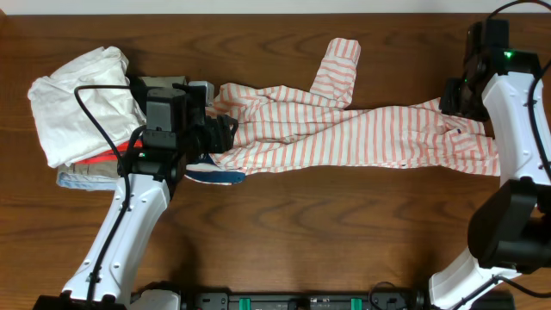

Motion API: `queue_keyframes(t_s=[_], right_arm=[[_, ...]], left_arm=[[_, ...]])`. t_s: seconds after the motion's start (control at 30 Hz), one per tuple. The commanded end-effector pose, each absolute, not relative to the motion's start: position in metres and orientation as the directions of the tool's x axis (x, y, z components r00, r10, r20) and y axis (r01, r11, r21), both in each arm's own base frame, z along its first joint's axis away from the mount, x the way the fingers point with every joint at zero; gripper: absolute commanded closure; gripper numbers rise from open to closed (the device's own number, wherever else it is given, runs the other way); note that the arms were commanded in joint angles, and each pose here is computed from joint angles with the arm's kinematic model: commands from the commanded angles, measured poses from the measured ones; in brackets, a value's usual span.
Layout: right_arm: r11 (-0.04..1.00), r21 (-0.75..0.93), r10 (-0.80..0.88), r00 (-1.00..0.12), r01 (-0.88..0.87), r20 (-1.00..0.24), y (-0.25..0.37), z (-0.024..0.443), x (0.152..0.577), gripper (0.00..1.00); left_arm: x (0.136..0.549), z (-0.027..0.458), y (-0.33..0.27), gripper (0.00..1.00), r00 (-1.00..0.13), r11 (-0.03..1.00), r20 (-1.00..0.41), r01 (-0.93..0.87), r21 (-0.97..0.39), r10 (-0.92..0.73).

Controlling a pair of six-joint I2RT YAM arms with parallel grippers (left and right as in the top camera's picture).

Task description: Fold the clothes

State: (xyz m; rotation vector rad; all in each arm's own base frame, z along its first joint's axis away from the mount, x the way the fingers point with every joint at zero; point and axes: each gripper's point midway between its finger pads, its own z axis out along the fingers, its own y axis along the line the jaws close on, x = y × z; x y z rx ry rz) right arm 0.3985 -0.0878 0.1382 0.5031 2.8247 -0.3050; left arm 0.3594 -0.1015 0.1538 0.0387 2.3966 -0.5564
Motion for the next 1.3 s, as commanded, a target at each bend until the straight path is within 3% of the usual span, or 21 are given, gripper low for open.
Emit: queue_keyframes(t_s=[0.0, 0.13, 0.23, 0.27, 0.53, 0.83, 1.0, 1.27], right_arm=[[0.914, -0.175, 0.311, -0.909, 0.366, -0.277, -0.091, 0.136, 0.396, 0.63], [0.936, -0.157, 0.272, -0.930, 0.315, -0.247, -0.085, 0.134, 0.393, 0.70], [0.955, -0.110, 0.247, -0.943, 0.276, -0.222, -0.075, 0.129, 0.391, 0.98], [0.956, -0.100, 0.249, -0.944, 0.275, -0.218, -0.074, 0.128, 0.391, 0.99], [0.954, -0.091, 0.264, -0.944, 0.285, -0.196, -0.073, 0.091, 0.383, 0.99], [0.937, -0.091, 0.310, -0.925, 0.336, -0.222, -0.093, 0.050, 0.375, 0.98], [0.930, -0.093, 0.330, -0.920, 0.355, -0.209, -0.099, 0.033, 0.364, 0.94], [0.928, -0.097, 0.338, -0.923, 0.359, -0.185, -0.099, 0.022, 0.354, 0.82]], left_arm=[[0.361, 0.152, -0.100, 0.41, -0.776, 0.913, -0.621, 0.168, -0.371, -0.109], [0.360, 0.152, -0.100, 0.43, -0.776, 0.913, -0.621, 0.170, -0.371, -0.108], [0.358, 0.151, -0.109, 0.55, -0.782, 0.906, -0.617, 0.193, -0.377, -0.090], [0.357, 0.149, -0.114, 0.57, -0.785, 0.903, -0.614, 0.204, -0.379, -0.080], [0.354, 0.101, -0.164, 0.58, -0.838, 0.878, -0.544, 0.288, -0.382, 0.038], [0.355, 0.043, -0.159, 0.57, -0.905, 0.899, -0.423, 0.219, -0.379, 0.042], [0.355, 0.032, -0.153, 0.49, -0.914, 0.915, -0.404, 0.195, -0.352, 0.040], [0.342, 0.021, -0.149, 0.47, -0.942, 0.923, -0.335, 0.160, -0.351, 0.036]])
